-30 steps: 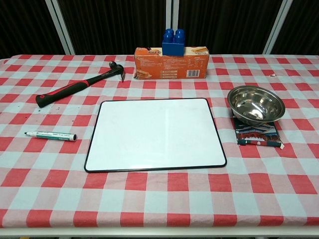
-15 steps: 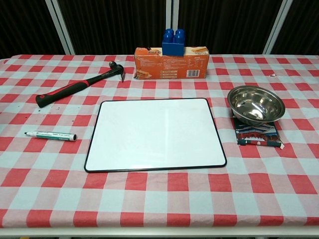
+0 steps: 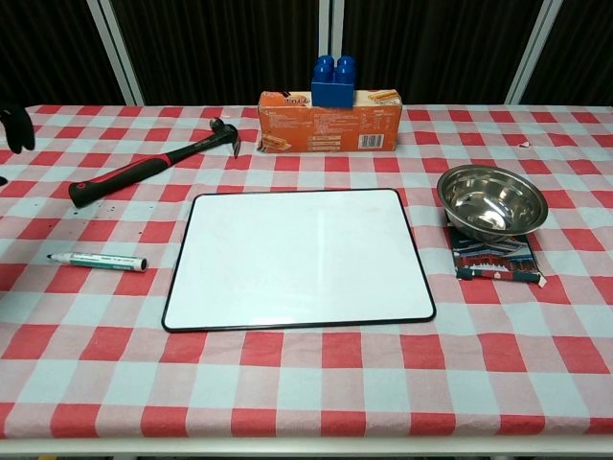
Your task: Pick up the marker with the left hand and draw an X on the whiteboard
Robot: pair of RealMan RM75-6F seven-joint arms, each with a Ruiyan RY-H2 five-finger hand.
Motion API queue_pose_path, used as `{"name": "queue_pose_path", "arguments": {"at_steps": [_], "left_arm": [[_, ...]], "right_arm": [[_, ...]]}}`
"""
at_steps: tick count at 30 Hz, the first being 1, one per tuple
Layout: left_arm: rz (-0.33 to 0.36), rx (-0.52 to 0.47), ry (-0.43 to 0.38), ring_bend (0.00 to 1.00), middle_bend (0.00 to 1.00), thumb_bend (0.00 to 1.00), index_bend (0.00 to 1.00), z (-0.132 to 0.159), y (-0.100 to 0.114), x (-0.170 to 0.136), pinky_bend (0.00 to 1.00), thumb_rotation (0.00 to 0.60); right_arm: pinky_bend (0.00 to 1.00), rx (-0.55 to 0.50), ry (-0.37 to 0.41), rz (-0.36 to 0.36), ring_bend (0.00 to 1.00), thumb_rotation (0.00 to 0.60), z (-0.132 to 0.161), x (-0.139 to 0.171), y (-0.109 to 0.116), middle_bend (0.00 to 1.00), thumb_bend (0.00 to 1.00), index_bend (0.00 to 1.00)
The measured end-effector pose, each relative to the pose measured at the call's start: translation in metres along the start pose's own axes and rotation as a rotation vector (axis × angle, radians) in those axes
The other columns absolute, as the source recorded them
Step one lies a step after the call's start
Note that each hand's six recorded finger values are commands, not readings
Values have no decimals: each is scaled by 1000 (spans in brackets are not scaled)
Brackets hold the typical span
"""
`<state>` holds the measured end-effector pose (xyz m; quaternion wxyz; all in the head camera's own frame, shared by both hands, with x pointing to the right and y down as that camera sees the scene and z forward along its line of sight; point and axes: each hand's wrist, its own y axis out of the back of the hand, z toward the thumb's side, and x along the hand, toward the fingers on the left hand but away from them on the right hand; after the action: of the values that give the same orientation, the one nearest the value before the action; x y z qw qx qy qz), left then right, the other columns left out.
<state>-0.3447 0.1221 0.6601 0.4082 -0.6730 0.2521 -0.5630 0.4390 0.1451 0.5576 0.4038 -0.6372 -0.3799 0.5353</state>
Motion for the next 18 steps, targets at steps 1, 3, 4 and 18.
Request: {"name": "queue_pose_path", "arguments": {"at_steps": [1, 3, 4, 18], "left_arm": [[-10, 26, -12, 649, 450, 288, 437, 7, -4, 6, 955, 600], [-30, 64, -29, 683, 461, 291, 444, 19, -11, 14, 962, 600], [-43, 87, -38, 692, 462, 292, 444, 27, -17, 18, 964, 600], [-105, 209, -71, 721, 468, 311, 449, 92, -69, 26, 969, 600]], "right_arm": [[79, 1, -2, 1, 0, 600, -1, 0, 0, 92, 148, 41], [79, 1, -6, 2, 0, 600, -2, -1, 0, 92, 148, 41], [79, 1, -7, 3, 0, 600, -2, -1, 0, 92, 148, 40], [80, -7, -29, 18, 0, 600, -7, 3, -4, 92, 149, 40]]}}
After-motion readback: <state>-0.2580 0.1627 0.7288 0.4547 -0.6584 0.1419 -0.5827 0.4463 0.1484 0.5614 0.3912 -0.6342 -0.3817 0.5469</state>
